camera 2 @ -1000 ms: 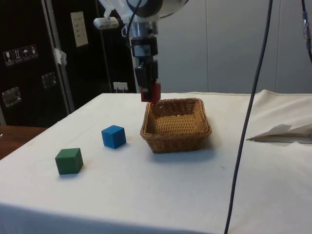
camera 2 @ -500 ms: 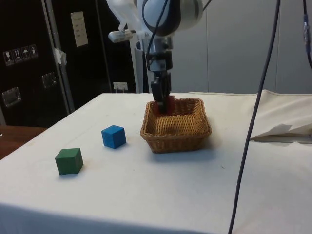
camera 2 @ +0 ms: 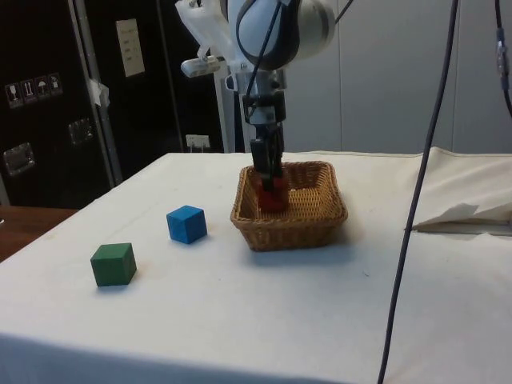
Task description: Pick up exactly two blocks and place them into the basket.
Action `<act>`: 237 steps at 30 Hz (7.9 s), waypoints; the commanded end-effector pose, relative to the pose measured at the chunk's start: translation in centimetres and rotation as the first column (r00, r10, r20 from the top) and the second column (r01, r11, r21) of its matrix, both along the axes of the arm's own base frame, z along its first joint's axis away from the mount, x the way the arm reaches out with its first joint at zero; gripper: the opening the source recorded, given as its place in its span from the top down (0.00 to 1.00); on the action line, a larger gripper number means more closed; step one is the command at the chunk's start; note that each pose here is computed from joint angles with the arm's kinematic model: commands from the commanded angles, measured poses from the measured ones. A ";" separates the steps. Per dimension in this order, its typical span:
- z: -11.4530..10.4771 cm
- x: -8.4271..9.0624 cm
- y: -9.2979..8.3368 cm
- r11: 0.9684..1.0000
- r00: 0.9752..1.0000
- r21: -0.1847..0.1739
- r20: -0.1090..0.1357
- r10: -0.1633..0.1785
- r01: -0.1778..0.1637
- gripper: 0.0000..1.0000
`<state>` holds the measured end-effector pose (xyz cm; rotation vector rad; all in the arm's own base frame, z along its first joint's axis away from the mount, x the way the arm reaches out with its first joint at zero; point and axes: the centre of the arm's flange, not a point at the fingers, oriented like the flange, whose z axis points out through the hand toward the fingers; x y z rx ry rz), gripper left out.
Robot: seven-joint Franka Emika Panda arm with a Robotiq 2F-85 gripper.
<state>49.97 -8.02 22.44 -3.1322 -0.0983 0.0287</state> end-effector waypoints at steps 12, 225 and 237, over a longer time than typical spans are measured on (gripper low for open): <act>0.2 -0.1 0.1 1.000 1.000 0.004 0.007 0.000 0.000 0.00; 5.1 -0.9 9.9 1.000 0.999 0.009 0.024 0.025 -0.025 0.96; 1.0 -4.3 9.9 0.999 0.999 0.003 0.026 0.048 -0.048 0.96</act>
